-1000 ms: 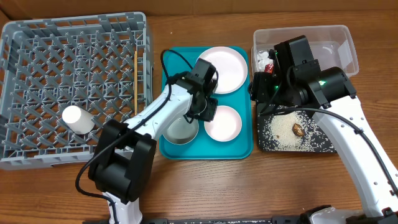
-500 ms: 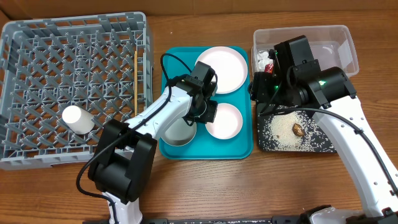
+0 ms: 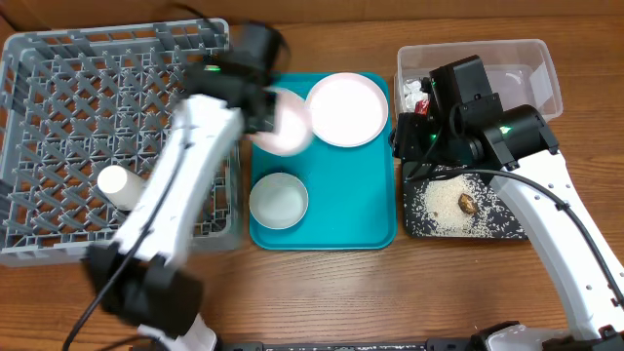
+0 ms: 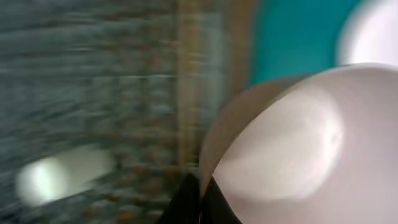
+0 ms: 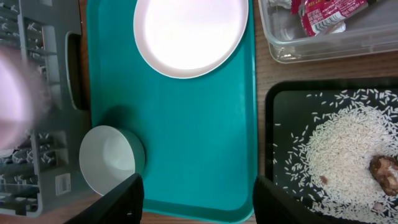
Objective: Sort waste into correct bins and load items into the dishwasher
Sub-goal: 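Carry the pink bowl with the left gripper and set it in the rack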
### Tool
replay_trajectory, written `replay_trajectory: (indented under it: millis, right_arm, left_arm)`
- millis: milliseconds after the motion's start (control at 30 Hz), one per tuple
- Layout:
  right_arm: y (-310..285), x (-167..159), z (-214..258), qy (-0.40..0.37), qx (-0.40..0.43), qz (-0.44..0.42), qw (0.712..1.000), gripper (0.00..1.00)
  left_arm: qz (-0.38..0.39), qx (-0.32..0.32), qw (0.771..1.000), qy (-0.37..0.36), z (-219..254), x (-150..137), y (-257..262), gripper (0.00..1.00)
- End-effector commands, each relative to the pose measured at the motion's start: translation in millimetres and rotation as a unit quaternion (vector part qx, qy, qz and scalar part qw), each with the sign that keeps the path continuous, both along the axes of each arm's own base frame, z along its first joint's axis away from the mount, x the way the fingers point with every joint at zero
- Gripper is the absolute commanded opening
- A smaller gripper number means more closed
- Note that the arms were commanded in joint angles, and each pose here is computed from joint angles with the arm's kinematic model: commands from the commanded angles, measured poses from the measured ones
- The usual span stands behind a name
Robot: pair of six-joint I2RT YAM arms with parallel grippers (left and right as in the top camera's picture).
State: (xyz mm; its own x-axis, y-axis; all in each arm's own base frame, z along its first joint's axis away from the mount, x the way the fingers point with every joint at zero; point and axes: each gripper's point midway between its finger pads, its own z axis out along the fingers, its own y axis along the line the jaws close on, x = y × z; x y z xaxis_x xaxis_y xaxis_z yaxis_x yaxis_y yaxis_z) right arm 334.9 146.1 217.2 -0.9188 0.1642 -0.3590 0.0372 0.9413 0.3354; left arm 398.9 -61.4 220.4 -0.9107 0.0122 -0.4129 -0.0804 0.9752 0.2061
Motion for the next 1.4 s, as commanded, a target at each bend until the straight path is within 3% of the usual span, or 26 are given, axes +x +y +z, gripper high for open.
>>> replay_trajectory:
  millis: [0, 133, 267, 800, 1367]
  right_arm:
    - [2.1, 2.0, 6.9, -0.011, 0.004, 0.001, 1.000, 0.58]
    - [2.0, 1.8, 6.8, -0.010, 0.004, 0.001, 1.000, 0.58]
    - [1.9, 1.5, 6.6, -0.009, 0.003, 0.001, 1.000, 0.58]
    - [2.1, 2.2, 7.1, -0.011, 0.004, 0.001, 1.000, 0.58]
    - [2.1, 2.2, 7.0, -0.011, 0.004, 0.001, 1.000, 0.58]
  left_arm:
    - [0.148, 0.236, 0.958, -0.073, 67.1, -15.0, 112.6, 0.04]
    - [0.224, 0.342, 0.910, -0.068, 85.1, -28.2, 174.9, 0.04]
    - [0.259, 0.348, 0.899, -0.059, 75.0, -24.3, 201.5, 0.04]
    - [0.214, 0.386, 0.897, 0.025, -27.8, 32.3, 199.5, 0.04]
    - [0.153, 0.408, 0.899, 0.041, -59.0, 51.1, 160.3, 0.04]
